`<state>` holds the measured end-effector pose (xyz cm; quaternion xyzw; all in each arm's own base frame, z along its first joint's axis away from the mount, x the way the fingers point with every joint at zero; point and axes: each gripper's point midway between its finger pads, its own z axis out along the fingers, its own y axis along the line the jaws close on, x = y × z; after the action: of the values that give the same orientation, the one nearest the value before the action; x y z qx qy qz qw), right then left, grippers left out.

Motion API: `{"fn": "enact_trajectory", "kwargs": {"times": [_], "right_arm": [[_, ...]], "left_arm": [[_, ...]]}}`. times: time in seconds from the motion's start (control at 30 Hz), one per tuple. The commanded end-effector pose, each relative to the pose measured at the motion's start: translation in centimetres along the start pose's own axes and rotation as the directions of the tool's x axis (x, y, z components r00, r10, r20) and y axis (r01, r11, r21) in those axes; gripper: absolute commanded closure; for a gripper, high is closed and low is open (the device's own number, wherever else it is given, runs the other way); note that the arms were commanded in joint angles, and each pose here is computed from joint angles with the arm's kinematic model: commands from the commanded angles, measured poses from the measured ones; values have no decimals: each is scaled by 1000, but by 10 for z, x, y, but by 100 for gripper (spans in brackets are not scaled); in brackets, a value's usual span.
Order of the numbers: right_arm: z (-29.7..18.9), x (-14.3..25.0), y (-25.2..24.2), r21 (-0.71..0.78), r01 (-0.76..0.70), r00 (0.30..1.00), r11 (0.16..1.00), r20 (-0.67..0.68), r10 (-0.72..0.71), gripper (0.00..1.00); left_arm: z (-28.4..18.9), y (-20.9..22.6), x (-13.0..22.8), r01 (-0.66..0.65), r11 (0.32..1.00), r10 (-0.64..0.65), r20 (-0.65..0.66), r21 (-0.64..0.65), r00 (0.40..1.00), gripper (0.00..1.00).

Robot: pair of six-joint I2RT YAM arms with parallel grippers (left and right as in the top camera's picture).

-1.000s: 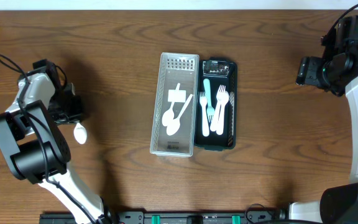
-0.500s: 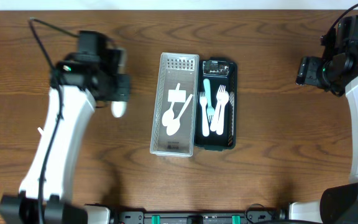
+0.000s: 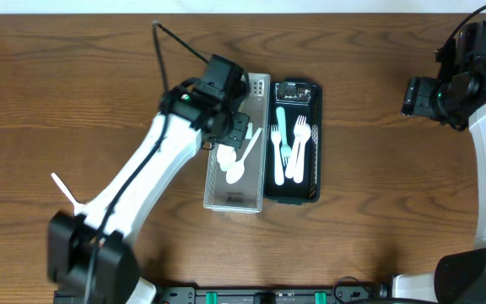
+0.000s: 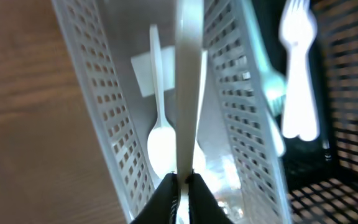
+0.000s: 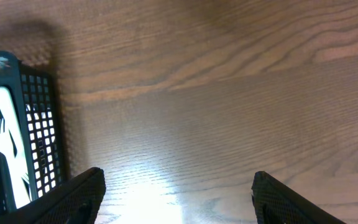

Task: Pack container
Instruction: 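Carry the spoon into the clear basket and release it, then move left gripper to the last white spoon and grasp it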

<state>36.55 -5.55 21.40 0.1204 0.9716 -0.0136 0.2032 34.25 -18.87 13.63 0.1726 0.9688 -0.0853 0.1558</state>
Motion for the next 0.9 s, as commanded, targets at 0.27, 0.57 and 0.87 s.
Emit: {"fn": "enact_trajectory", "kwargs": {"times": [0.27,0.57,0.87], "right_arm": [[3,3,1,-1,16,1000,1000,-13,-16,21],[3,2,1,0,16,1000,1000,-12,-16,20],[3,2,1,0,16,1000,1000,-12,-16,20]], "left_arm": [[8,5,6,18,1000,-18,-33,-20,999,49],[-97,85,3,227,931,-165,226,-285,960,36],[-158,229,93,761,551,-669,365,-342,648,9]]}}
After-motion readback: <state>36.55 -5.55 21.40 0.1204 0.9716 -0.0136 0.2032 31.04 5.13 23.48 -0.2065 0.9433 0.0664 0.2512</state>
